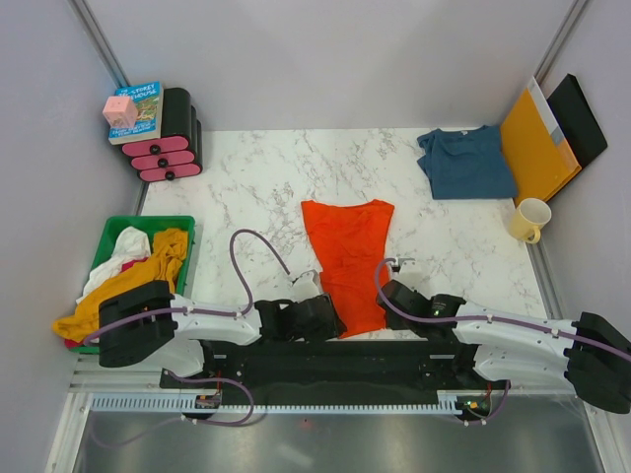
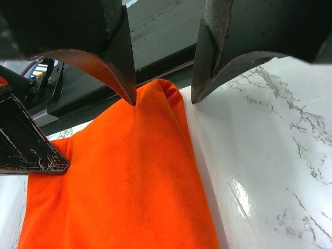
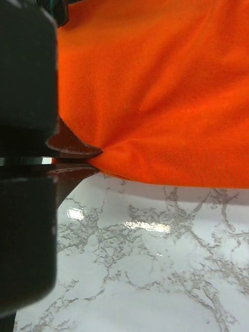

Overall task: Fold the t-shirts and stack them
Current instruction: Fold the tshirt

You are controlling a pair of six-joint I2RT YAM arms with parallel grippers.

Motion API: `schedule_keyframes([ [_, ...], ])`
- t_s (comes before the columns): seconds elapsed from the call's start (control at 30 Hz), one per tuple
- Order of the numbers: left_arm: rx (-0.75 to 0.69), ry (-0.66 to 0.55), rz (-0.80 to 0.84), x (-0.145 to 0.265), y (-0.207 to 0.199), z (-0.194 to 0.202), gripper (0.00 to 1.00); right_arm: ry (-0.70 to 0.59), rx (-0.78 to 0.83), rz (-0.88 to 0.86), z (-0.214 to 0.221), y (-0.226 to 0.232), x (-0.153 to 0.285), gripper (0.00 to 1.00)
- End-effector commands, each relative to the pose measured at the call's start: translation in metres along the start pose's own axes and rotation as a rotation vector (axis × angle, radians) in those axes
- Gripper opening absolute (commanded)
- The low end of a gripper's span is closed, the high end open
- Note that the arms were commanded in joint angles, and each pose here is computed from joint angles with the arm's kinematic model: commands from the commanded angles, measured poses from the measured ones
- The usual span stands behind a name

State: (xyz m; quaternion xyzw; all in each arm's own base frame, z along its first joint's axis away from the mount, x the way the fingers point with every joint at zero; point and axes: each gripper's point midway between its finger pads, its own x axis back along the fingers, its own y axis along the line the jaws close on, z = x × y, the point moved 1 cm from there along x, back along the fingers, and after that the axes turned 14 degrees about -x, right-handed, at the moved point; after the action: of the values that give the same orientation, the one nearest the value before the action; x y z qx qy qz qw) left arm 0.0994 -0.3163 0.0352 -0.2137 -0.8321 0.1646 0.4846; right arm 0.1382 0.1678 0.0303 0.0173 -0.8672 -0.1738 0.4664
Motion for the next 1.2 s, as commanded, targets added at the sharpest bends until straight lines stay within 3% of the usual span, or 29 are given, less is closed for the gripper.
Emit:
schedule_keyframes([
  [0.0,0.017,-0.031,0.002,-0.001,-0.005,-0.005,0.54,0.006,-0.015,-0.020,0.002,0.003,0.000,0.00],
  [0.13,0.022,-0.022,0.006,0.000,-0.005,-0.003,0.48,0.008,-0.014,-0.019,0.003,0.003,0.000,0.00],
  [0.2,0.020,-0.006,0.006,0.000,-0.004,0.000,0.39,0.006,-0.016,-0.022,0.003,0.004,0.000,0.00],
  [0.33,0.021,0.013,-0.032,0.001,0.005,0.004,0.10,0.003,-0.018,-0.022,0.001,0.005,0.000,0.00],
  [0.43,0.029,0.022,-0.040,0.001,0.009,0.007,0.02,0.007,-0.020,-0.025,0.002,0.006,0.000,0.00],
  [0.67,-0.024,-0.018,-0.070,0.013,0.011,-0.006,0.02,-0.014,-0.012,-0.062,-0.008,0.020,0.010,0.00],
  [0.93,-0.137,-0.145,-0.071,0.049,-0.020,-0.059,0.02,-0.094,0.004,-0.139,-0.047,0.066,0.033,0.00],
  [1.17,-0.121,-0.185,-0.099,0.061,-0.014,-0.083,0.02,-0.135,0.010,-0.144,-0.060,0.078,0.035,0.00],
])
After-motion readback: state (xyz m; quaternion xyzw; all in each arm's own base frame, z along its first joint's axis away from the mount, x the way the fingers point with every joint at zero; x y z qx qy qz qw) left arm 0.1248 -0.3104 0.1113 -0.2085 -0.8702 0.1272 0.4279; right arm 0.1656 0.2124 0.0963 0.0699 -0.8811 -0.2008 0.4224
